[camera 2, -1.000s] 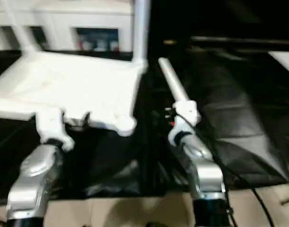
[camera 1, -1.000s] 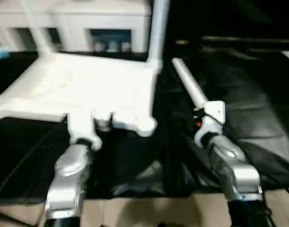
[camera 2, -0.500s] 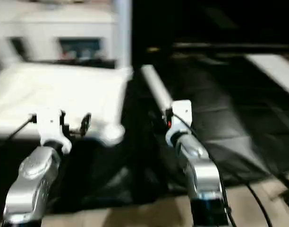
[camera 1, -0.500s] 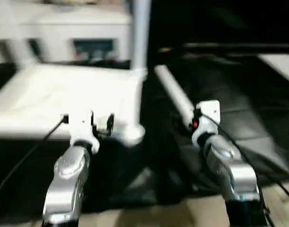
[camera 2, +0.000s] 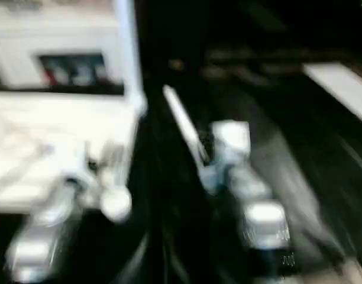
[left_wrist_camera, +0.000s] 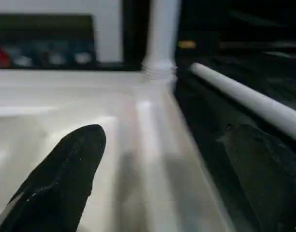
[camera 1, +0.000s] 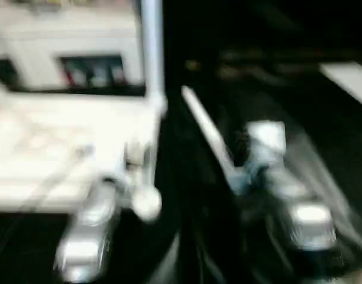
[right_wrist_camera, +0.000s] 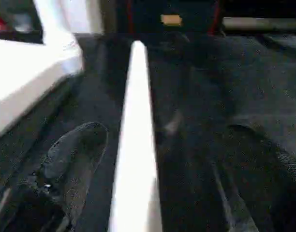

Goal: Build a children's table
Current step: Rotate table base

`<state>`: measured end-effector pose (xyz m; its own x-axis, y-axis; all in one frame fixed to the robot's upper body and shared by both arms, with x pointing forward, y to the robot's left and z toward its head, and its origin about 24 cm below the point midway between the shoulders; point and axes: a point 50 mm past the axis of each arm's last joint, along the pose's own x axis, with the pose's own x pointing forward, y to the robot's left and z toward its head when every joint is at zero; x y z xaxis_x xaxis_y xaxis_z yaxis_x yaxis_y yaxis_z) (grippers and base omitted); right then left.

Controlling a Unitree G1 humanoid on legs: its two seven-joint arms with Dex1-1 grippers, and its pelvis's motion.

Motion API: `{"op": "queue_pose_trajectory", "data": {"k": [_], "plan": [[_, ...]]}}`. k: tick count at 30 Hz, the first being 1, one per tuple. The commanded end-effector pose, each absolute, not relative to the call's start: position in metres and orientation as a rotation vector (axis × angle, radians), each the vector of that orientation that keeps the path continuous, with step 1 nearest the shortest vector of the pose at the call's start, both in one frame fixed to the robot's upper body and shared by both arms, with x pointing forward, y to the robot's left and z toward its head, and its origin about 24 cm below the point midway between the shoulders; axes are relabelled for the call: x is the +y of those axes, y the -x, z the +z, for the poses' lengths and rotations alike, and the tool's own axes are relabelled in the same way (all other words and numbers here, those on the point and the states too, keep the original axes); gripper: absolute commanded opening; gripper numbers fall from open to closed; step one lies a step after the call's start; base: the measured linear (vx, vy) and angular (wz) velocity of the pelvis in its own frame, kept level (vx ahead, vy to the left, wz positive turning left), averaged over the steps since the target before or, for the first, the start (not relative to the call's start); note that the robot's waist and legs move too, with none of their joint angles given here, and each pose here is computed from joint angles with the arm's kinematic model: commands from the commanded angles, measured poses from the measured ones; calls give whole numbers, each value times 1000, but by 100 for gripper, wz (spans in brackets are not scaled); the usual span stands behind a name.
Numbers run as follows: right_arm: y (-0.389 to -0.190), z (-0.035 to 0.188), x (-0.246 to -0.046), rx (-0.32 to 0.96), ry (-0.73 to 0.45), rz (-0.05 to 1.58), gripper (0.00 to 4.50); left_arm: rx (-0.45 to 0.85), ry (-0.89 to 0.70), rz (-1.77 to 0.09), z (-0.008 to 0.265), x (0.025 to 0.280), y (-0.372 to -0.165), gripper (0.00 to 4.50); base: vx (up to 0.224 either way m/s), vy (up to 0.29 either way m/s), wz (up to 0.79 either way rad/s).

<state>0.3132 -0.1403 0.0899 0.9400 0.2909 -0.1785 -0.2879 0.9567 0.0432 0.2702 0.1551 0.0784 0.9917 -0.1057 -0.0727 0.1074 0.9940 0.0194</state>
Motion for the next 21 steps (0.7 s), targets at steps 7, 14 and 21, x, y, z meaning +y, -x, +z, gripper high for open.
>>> {"op": "queue_pose_trajectory", "data": {"k": [7, 14, 21], "plan": [[-338, 96, -130, 266, -29, 361, 441, 90, -13, -100, 77, 168, -266, 450, -67, -7, 4], [-369, 88, -141, 502, 43, 182, 441, 130, -63, -242, 83, 166, -265, 450, -52, 12, -1], [-385, 95, -145, 628, 41, 188, 441, 186, -126, -396, 87, 163, -255, 450, 0, 0, 0]]}}
